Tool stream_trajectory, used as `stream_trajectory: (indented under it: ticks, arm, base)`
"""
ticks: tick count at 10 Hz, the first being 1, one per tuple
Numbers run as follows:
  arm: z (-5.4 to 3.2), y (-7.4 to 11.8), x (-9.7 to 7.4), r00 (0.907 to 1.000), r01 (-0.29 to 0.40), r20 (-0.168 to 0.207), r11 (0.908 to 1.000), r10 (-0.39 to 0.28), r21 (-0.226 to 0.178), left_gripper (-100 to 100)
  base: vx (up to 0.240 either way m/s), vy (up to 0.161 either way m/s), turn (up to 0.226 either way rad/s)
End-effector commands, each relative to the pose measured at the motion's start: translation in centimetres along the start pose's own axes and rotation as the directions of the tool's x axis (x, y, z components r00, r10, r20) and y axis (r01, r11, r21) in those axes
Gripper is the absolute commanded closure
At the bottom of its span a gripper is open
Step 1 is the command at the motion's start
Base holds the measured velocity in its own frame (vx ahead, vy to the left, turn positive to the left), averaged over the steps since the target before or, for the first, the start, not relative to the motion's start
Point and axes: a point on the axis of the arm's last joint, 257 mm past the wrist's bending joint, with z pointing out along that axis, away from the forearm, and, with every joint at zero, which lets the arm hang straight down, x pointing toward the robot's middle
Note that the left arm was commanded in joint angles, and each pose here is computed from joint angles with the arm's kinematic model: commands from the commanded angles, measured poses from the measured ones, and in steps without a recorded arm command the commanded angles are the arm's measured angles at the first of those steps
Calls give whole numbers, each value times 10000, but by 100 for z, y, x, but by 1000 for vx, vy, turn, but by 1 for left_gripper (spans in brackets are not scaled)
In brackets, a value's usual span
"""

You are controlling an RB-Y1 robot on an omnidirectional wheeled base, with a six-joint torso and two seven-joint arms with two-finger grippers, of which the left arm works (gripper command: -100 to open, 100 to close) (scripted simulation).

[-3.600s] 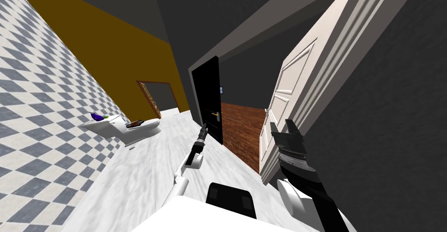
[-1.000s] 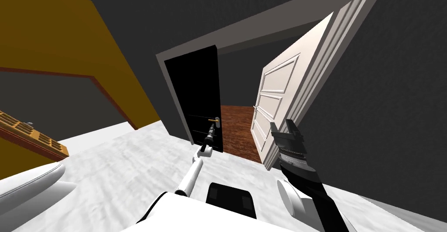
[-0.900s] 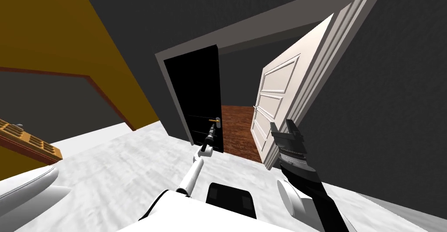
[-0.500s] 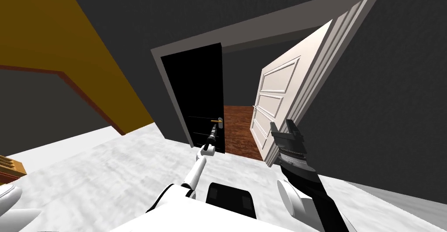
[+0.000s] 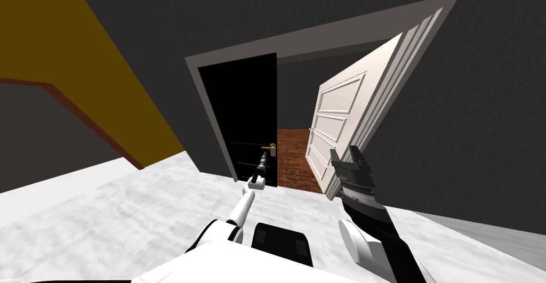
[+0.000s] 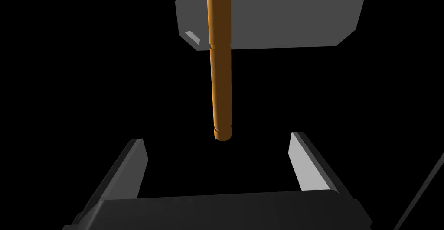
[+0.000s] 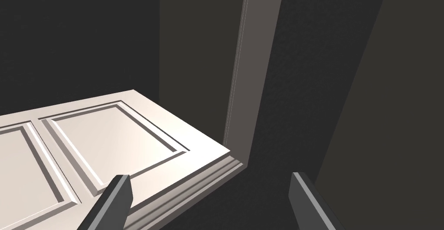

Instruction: Push the door open

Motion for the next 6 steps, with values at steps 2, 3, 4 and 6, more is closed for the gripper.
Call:
stream_trajectory:
  ticks: [2,3,4,6]
  arm:
    - [20,-20,-276,9989,-423,189,9991,422,46,-100]
    - [25,-26,-342,9984,-511,241,9987,510,56,-100]
    - [27,-29,-381,9981,-550,277,9985,548,62,-100]
    - [26,-24,-368,9985,-470,297,9989,468,61,-100]
  base:
    - [141,8,-24]
    - [212,-18,-17]
    - [204,-12,-16]
    - [197,-12,-22]
